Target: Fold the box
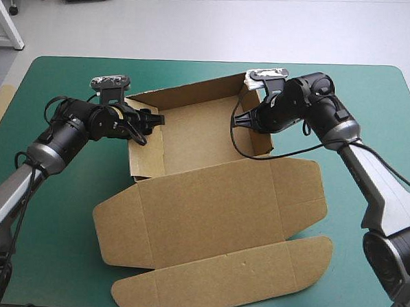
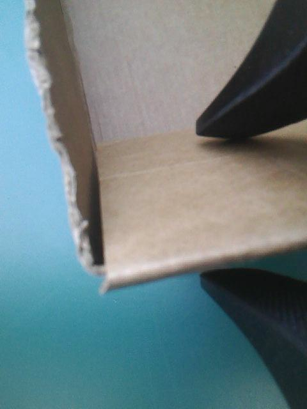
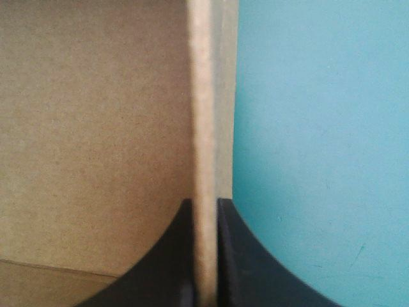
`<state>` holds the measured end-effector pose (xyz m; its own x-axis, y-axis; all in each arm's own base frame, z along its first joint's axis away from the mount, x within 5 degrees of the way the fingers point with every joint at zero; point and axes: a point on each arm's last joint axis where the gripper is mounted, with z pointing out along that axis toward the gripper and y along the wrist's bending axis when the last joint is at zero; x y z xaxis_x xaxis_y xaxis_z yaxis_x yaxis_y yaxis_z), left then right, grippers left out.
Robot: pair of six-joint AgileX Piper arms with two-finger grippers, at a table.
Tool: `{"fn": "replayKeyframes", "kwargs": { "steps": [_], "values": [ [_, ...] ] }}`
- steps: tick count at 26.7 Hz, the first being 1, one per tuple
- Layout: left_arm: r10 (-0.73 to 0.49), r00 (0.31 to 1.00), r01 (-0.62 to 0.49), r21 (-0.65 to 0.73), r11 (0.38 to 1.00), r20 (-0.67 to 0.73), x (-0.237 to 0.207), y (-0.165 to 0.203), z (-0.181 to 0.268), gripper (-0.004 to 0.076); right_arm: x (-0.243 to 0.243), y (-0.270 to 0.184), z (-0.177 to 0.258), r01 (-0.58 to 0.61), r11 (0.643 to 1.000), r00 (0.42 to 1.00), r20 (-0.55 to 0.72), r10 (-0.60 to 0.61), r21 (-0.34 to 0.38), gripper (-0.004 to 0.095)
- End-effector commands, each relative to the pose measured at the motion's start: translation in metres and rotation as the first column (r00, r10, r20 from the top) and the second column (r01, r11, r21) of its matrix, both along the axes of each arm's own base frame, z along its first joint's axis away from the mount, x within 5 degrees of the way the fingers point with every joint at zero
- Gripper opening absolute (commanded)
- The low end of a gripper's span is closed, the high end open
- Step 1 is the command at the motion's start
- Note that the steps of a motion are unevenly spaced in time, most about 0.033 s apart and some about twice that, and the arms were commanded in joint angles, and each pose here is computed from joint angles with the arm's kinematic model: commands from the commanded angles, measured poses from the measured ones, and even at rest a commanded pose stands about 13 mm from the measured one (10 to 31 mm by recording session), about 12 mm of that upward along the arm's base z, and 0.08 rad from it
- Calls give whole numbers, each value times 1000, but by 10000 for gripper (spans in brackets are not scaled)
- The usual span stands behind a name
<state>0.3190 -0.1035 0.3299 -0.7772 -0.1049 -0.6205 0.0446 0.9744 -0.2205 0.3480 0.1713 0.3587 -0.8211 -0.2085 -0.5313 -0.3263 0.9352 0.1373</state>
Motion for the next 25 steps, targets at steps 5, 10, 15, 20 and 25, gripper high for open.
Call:
{"fn": "replayKeyframes", "kwargs": {
  "steps": [5,10,15,20,25],
  "values": [
    [3,996,-2,-4,1000,89,-4,1,25,371,-8,-9,32,42,999,993,105,-46,34,-11],
    [5,998,-4,-10,1000,67,-5,1,25,279,-8,-8,32,43,998,994,99,-47,45,-11],
    [12,999,-8,-121,993,32,-7,-6,26,184,-8,-7,32,41,997,994,96,-46,58,-11],
    [-47,996,63,-245,968,71,-7,-18,32,11,-8,-6,32,39,997,995,94,-44,61,-11],
    [-111,989,127,-170,977,98,-7,-17,31,-10,-9,-6,32,36,997,995,88,-42,63,-11]
  ]
}}
